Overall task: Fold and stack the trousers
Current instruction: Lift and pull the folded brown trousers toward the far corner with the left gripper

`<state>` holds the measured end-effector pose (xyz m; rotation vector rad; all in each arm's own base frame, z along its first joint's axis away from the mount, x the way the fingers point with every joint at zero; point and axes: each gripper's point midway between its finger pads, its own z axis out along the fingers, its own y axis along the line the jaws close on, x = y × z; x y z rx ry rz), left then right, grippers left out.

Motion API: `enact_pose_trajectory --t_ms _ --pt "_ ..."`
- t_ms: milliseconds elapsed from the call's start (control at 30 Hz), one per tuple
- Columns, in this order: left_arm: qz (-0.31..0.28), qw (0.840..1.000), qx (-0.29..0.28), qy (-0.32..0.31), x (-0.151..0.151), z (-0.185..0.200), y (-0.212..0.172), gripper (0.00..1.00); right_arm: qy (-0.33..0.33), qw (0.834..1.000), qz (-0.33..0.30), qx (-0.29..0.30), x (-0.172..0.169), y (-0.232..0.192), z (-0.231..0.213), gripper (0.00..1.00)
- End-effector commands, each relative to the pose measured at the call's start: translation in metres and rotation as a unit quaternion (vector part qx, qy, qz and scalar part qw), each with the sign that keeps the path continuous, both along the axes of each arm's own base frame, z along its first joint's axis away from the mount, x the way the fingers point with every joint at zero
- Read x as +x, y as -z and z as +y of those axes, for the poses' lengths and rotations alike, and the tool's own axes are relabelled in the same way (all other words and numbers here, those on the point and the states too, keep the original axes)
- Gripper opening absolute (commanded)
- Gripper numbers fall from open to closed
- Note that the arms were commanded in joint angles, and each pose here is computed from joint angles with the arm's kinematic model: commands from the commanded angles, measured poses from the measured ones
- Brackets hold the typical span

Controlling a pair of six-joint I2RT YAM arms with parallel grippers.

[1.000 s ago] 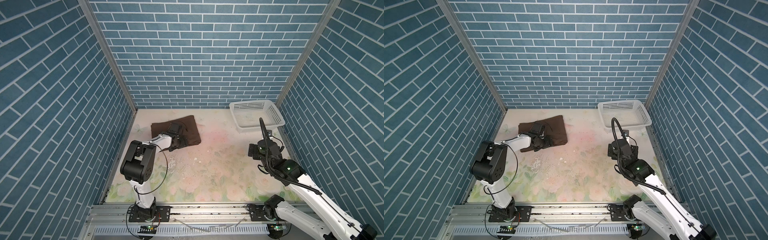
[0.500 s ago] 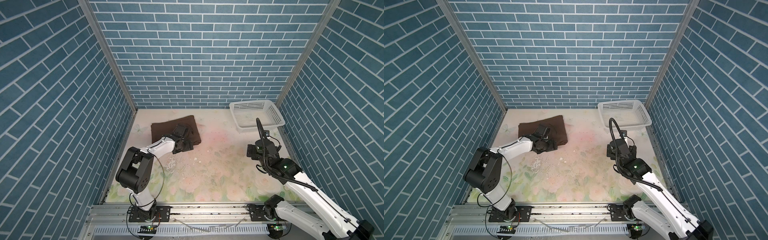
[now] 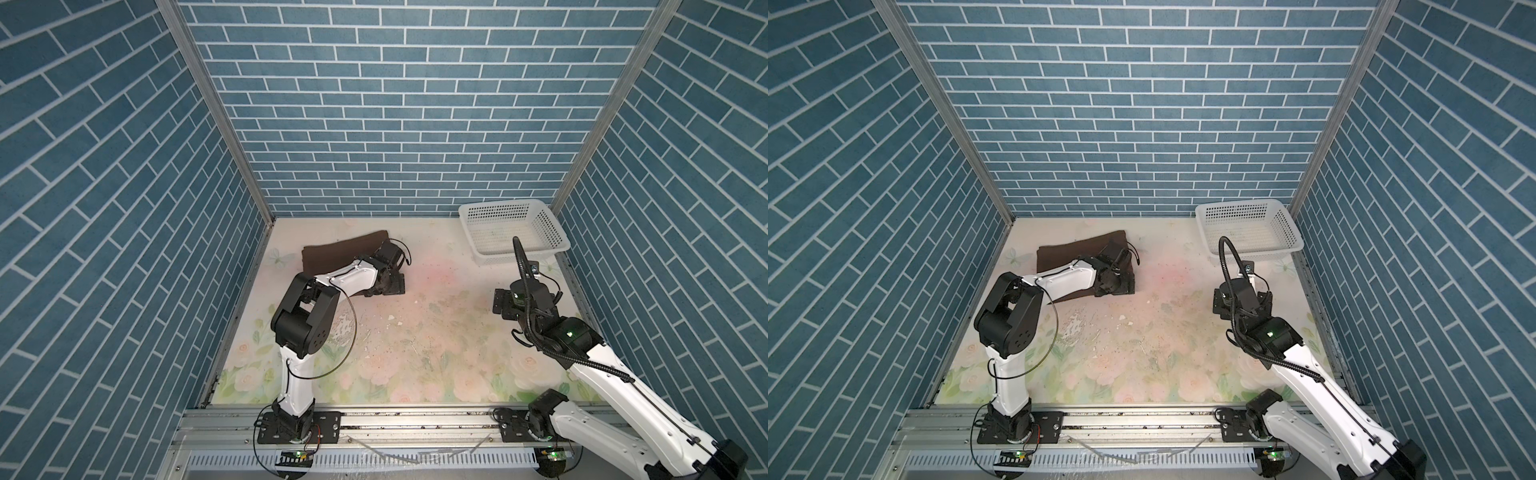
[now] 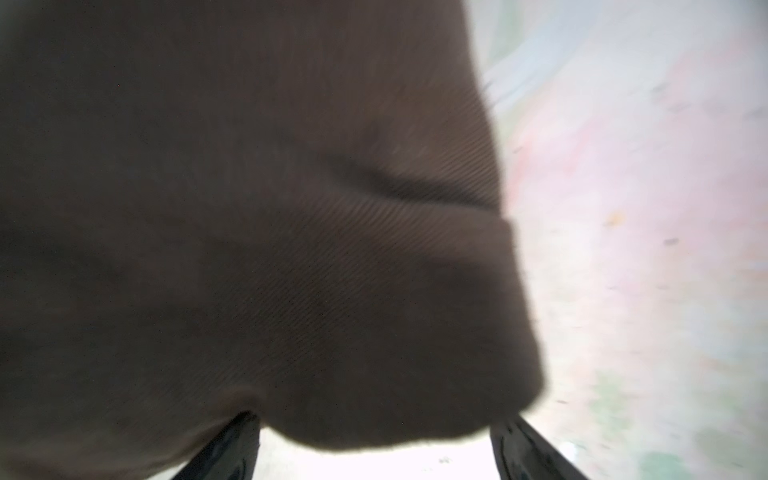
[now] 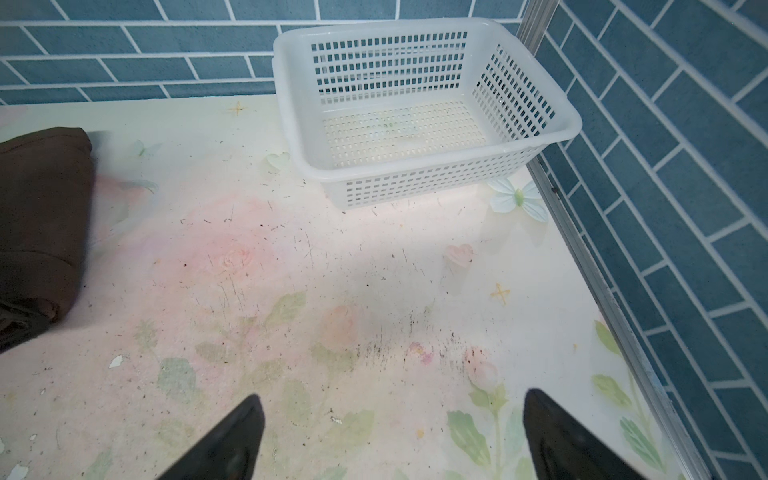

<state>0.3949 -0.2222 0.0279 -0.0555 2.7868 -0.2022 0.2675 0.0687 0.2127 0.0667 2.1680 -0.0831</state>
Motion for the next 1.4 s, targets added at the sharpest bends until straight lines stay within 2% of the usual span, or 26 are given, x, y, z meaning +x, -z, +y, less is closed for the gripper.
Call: enact_pose_trajectory --t_ms 0,500,733,900,1067,1267,1367 --pt "-0.006 1.0 0.021 -0.008 0.01 0.009 -0.005 0.88 0.011 1.0 0.009 0.005 -0.002 0.009 -0.003 0.97" --pt "0.035 0.99 0.019 -0.137 0.034 0.12 0.015 0.88 0.013 1.0 0.019 0.009 0.0 0.011 0.0 0.97" --pt "0.026 0.986 0.023 -0.165 0.036 0.154 0.001 0.88 0.014 1.0 0.024 0.007 0.001 0.015 0.0 0.97" --pt "0.021 0.982 0.011 -0.187 0.025 0.158 -0.01 0.88 0.012 1.0 0.025 0.007 0.003 0.015 0.001 0.97" --pt "-0.015 0.979 -0.066 -0.194 0.02 0.133 -0.045 0.88 0.009 1.0 0.028 0.006 0.006 0.018 0.004 0.97" --pt "-0.093 0.986 -0.052 -0.128 0.032 0.094 -0.111 0.92 0.005 0.999 0.032 0.01 0.01 0.023 0.008 0.97" --pt "-0.09 0.99 -0.035 -0.104 0.044 0.078 -0.114 0.9 0.003 0.999 0.035 0.014 0.011 0.025 0.011 0.97"
